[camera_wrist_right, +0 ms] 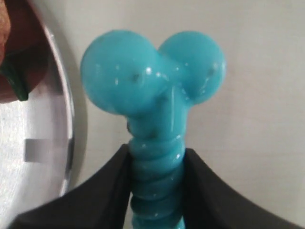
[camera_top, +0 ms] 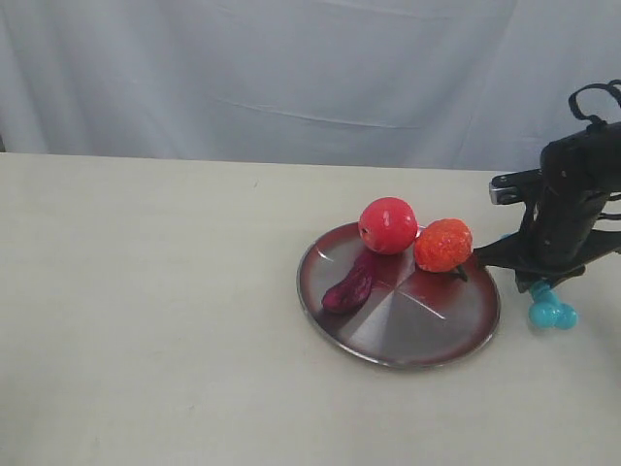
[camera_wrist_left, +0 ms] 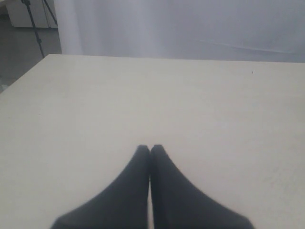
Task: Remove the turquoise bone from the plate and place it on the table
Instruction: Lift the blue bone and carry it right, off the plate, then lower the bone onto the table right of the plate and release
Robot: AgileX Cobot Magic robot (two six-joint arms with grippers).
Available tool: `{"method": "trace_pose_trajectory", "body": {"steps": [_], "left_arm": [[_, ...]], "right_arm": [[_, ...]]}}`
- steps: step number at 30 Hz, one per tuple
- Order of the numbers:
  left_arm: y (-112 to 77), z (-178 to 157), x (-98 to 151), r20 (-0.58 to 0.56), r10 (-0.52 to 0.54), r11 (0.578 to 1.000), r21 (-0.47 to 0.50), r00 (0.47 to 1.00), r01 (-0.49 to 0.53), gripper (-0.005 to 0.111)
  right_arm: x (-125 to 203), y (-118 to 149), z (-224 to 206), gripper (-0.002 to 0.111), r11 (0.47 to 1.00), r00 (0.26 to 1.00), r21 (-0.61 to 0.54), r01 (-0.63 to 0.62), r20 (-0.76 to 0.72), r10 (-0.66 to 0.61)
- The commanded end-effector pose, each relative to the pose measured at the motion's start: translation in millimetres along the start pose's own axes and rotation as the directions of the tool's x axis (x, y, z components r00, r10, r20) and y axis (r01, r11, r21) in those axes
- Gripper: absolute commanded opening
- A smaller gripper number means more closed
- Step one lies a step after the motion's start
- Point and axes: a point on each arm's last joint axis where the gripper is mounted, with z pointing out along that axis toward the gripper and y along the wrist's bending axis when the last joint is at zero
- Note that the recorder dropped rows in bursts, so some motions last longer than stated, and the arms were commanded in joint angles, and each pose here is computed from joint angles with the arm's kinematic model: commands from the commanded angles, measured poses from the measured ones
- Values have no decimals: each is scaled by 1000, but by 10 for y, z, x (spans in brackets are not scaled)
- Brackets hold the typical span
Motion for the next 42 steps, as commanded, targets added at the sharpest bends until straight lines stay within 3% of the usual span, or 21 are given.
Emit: {"method": "trace_pose_trajectory", "body": {"steps": [1, 10, 12, 17, 19, 32, 42], "left_arm": [[1, 2, 3, 4, -11, 1000, -2, 1000, 11, 0], [1, 2, 3, 4, -11, 1000, -2, 1000, 11, 0], [1, 2, 3, 4, -11, 1000, -2, 1000, 11, 0], [1, 2, 3, 4, -11, 1000, -2, 1000, 11, 0], [1, 2, 3, 4, -11, 1000, -2, 1000, 11, 0], [1, 2, 3, 4, -11, 1000, -2, 1000, 11, 0], [1, 2, 3, 4, -11, 1000, -2, 1000, 11, 0]], "right_arm": [[-12, -26, -8, 0, 1000, 1000, 2, -8, 12, 8], [-14, -27, -8, 2, 1000, 1000, 2, 17, 14, -17], [-14, -27, -8, 12, 1000, 1000, 3, 22, 14, -22], [-14, -27, -8, 49, 1000, 1000, 3, 22, 14, -22], [-14, -27, -8, 55, 1000, 1000, 3, 22, 14, -22], [-6, -63, -123, 54, 1000, 1000, 16, 8, -3, -8], [-9, -259, -955, 54, 999, 992, 37, -32, 121, 27]]}}
